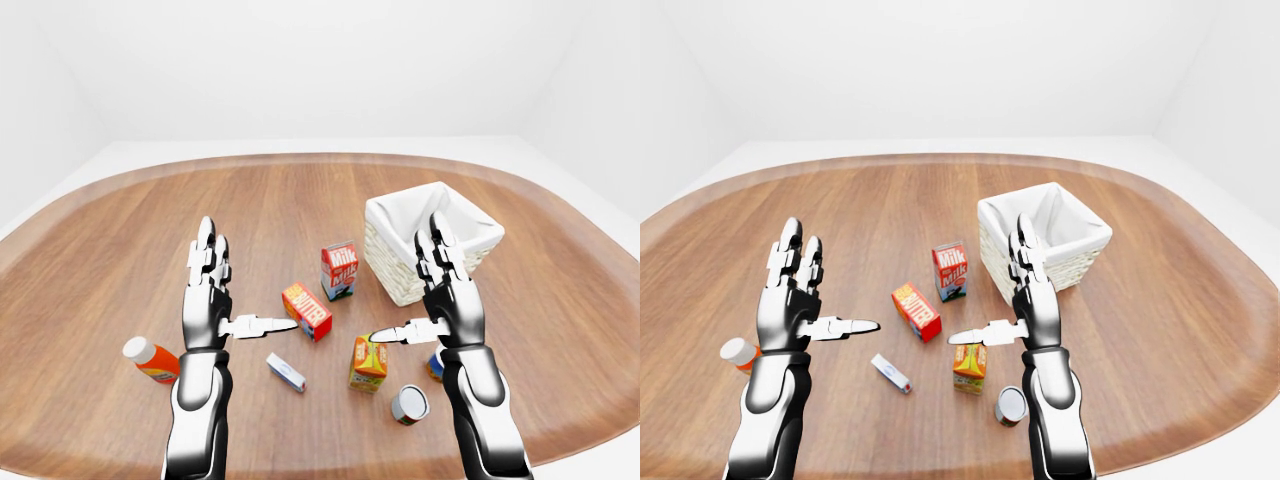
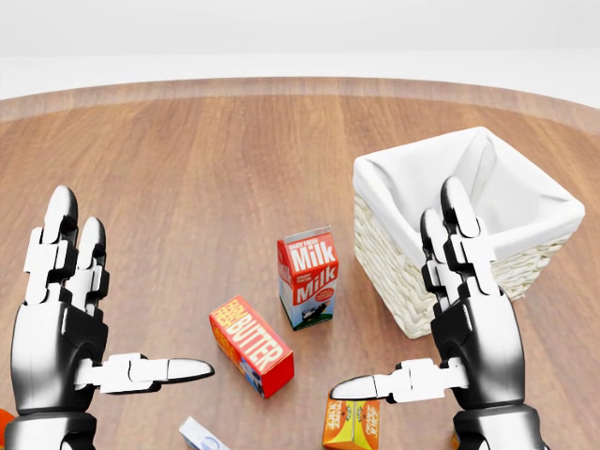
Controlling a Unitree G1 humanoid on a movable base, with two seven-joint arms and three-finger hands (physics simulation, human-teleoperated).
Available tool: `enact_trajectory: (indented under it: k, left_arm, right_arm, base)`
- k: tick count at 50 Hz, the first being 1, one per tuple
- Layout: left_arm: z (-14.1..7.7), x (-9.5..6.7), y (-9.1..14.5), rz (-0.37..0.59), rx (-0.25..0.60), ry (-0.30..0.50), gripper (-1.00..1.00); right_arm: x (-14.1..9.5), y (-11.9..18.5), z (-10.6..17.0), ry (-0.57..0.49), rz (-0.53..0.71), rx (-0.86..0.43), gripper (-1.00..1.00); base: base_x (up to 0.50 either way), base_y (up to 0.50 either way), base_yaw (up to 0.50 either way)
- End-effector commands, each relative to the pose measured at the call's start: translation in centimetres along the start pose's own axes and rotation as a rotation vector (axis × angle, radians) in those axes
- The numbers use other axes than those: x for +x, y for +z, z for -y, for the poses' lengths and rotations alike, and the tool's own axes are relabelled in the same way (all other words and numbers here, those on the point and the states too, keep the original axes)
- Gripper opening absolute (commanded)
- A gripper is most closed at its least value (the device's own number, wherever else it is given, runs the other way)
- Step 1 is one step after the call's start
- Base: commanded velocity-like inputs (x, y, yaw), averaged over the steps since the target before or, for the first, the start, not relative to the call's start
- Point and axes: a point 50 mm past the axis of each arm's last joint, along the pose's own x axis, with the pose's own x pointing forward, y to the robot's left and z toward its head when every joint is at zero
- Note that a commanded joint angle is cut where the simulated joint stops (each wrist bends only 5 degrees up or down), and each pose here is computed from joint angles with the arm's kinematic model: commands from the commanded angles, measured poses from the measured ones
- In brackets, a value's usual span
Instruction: Pick up the alphabet soup and the tomato sauce, and put them in the basket.
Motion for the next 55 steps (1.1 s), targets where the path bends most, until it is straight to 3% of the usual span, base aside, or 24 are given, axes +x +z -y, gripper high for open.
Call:
enact_trajectory:
  k: [1, 20, 23, 24, 31, 42, 50, 55]
  left_arm:
    - [0.0, 0.0, -0.1, -0.003, 0.000, 0.000, 1.00]
    - [0.1, 0.5, 0.4, 0.014, -0.009, 0.033, 1.00]
    - [0.1, 0.5, 0.4, 0.008, -0.009, 0.036, 1.00]
    - [0.1, 0.5, 0.4, 0.007, -0.009, 0.037, 1.00]
    - [0.1, 0.5, 0.3, 0.008, -0.009, 0.039, 1.00]
    - [0.1, 0.5, 0.4, 0.008, -0.007, 0.038, 1.00]
    - [0.1, 0.5, 0.4, 0.008, -0.007, 0.039, 1.00]
    - [0.1, 0.6, 0.3, 0.007, -0.006, 0.039, 1.00]
  right_arm:
    - [0.0, 0.1, 0.0, 0.000, 0.003, 0.001, 1.00]
    - [0.1, -0.2, 0.0, -0.005, -0.006, -0.006, 1.00]
    - [-0.3, 0.6, -0.7, 0.005, 0.018, -0.025, 1.00]
    - [-0.5, -0.7, -0.7, 0.007, -0.040, -0.025, 1.00]
    - [-2.0, -0.3, -0.7, 0.024, -0.056, -0.089, 1.00]
    - [-5.8, 4.3, 1.2, -0.054, -0.016, -0.419, 1.00]
    - [-7.6, 2.9, 2.4, -0.106, -0.188, -0.701, 1.00]
    - [-7.9, 3.8, 2.2, -0.083, -0.210, -0.815, 1.00]
  base:
    - [0.23, 0.00, 0.00]
    - [0.08, 0.00, 0.00]
    - [0.00, 0.00, 0.00]
    - [0.00, 0.00, 0.00]
    - [0.00, 0.00, 0.00]
    - [0.00, 0.00, 0.00]
    - [0.00, 0.00, 0.00]
    - [0.00, 0.00, 0.00]
